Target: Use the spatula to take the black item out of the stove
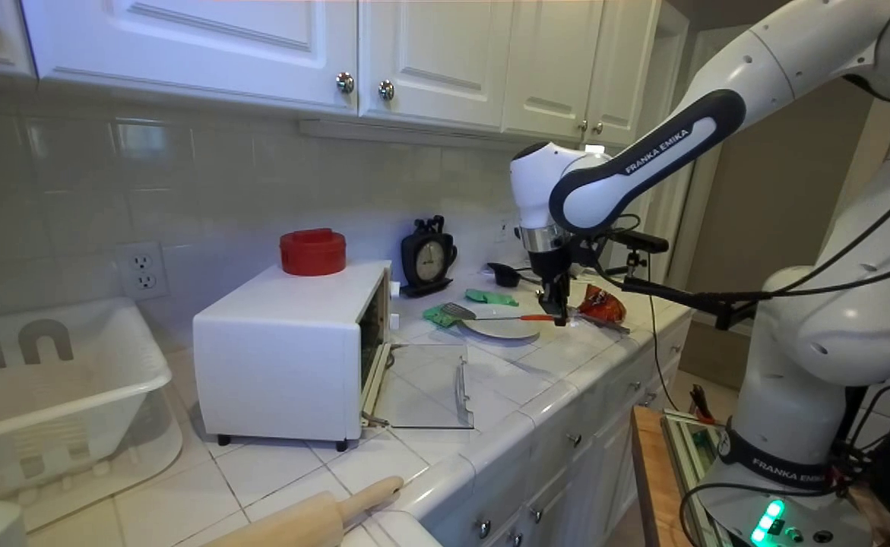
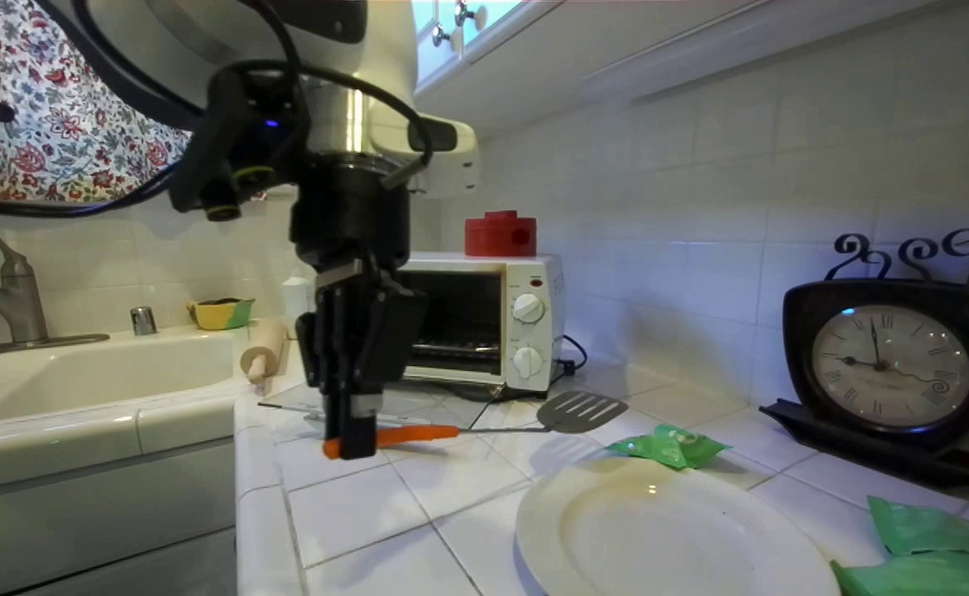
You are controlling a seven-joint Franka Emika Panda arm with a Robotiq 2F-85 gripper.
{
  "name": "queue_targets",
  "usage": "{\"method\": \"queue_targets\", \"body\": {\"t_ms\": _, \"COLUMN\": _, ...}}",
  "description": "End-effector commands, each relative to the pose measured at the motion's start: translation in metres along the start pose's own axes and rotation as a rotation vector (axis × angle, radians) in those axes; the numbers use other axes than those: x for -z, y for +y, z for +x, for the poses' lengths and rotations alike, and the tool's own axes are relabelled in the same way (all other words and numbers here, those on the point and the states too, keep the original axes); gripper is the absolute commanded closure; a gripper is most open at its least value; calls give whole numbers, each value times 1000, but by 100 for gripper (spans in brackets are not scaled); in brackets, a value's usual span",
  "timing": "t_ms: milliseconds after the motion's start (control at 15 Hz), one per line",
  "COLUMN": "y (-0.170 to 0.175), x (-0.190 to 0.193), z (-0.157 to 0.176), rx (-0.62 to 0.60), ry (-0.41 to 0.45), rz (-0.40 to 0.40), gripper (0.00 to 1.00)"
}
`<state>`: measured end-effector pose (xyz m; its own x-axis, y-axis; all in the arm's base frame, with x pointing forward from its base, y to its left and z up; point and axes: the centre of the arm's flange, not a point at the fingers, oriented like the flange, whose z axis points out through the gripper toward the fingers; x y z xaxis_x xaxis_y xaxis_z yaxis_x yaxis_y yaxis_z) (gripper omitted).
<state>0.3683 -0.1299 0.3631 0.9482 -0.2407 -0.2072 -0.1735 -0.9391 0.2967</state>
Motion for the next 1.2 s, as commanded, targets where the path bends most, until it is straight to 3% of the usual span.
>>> {"method": "queue_targets", "body": {"t_ms": 0, "y": -23, "x": 20, "z": -48, "rx": 128, "ry": -24, "rz": -105, "gripper": 96}}
{"method": "queue_targets", "body": {"t_ms": 333, "y": -68, "x": 38, "z": -72, "rx": 289, "ry": 13, "rz": -261, "gripper": 96}}
{"method": "queue_targets", "body": {"t_ms": 667, "y": -108, "x": 60, "z": -76, "rx": 460, "ry": 110, "rz": -358, "gripper": 96}}
{"method": "queue_targets", "body": {"t_ms": 867, "y": -126, "x": 70, "z": -82, "rx": 522, "ry": 136, "rz": -387, "gripper": 96}}
{"method": "queue_targets", "body": {"t_ms": 1133, "y": -143, "x": 79, "z": -75, "rx": 589, "ry": 149, "rz": -353, "gripper": 96}}
